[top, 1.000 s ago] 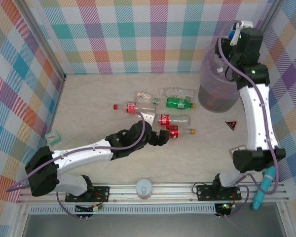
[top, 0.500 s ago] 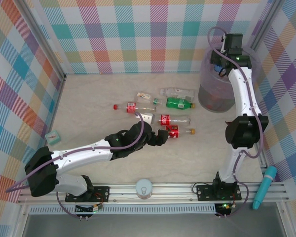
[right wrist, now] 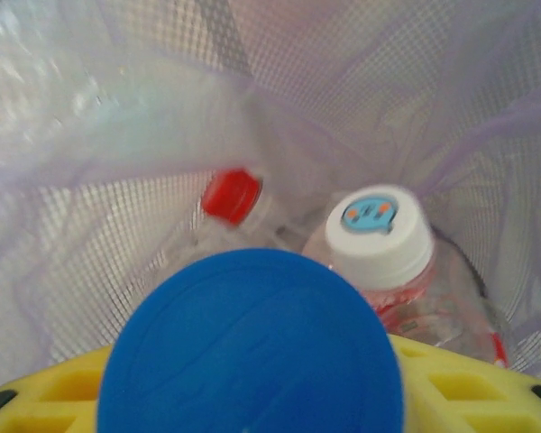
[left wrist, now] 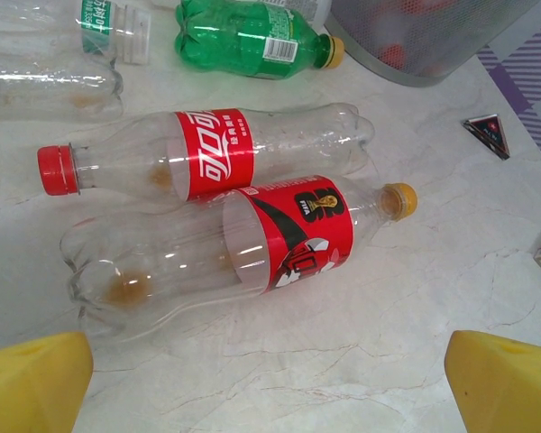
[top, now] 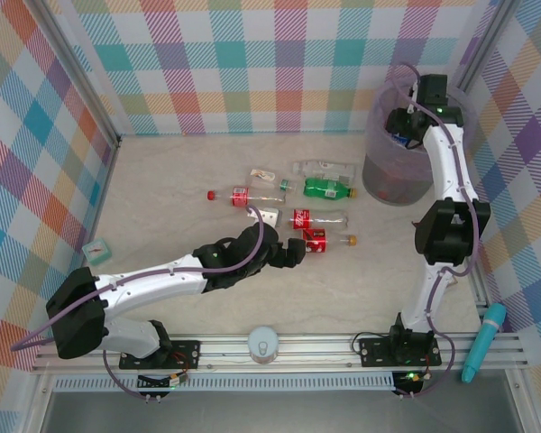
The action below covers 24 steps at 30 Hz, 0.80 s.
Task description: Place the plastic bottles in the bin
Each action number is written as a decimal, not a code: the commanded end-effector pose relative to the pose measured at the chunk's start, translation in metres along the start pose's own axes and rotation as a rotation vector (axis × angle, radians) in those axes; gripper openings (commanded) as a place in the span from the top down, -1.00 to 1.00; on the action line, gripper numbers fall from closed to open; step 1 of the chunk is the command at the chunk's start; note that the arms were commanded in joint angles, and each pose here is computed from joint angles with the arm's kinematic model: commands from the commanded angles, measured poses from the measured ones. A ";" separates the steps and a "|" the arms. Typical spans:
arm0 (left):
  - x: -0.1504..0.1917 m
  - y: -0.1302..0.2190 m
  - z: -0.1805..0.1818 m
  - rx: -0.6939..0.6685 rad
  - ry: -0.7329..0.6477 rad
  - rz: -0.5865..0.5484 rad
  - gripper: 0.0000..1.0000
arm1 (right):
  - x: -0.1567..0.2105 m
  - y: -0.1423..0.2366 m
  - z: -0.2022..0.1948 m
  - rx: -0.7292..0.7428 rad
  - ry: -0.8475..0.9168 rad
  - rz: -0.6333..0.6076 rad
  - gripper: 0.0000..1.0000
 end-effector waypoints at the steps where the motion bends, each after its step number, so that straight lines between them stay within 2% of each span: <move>1: -0.005 -0.002 0.000 -0.015 0.014 -0.005 -0.99 | 0.008 -0.003 -0.001 -0.014 -0.009 0.041 0.00; 7: -0.007 -0.004 0.000 -0.024 0.003 -0.003 -1.00 | -0.003 0.028 0.003 -0.027 0.026 -0.015 -0.47; 10: -0.009 -0.004 0.000 -0.041 -0.026 0.004 -0.99 | -0.008 0.052 0.003 -0.017 0.042 -0.061 -0.60; 13: -0.013 -0.004 0.001 -0.066 -0.073 0.010 -0.99 | -0.014 0.079 0.004 -0.010 0.051 -0.119 -0.69; 20: -0.029 -0.014 0.001 -0.070 -0.169 0.037 -0.99 | -0.020 0.128 0.008 -0.043 0.047 -0.197 -0.72; 24: -0.036 -0.029 0.005 -0.050 -0.265 0.082 -0.99 | -0.013 0.168 0.011 -0.116 0.031 -0.221 -0.77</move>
Point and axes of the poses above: each hand's point on the last joint's axis, 136 mm out from that joint toward the fingers, its own y axis back along the fingers, its own z axis along the line the jaws close on, x = y × z, the point moved 8 cm from there along y, back along the fingers, and after that the axes turned 13 degrees about -y, right-handed, at the moved point
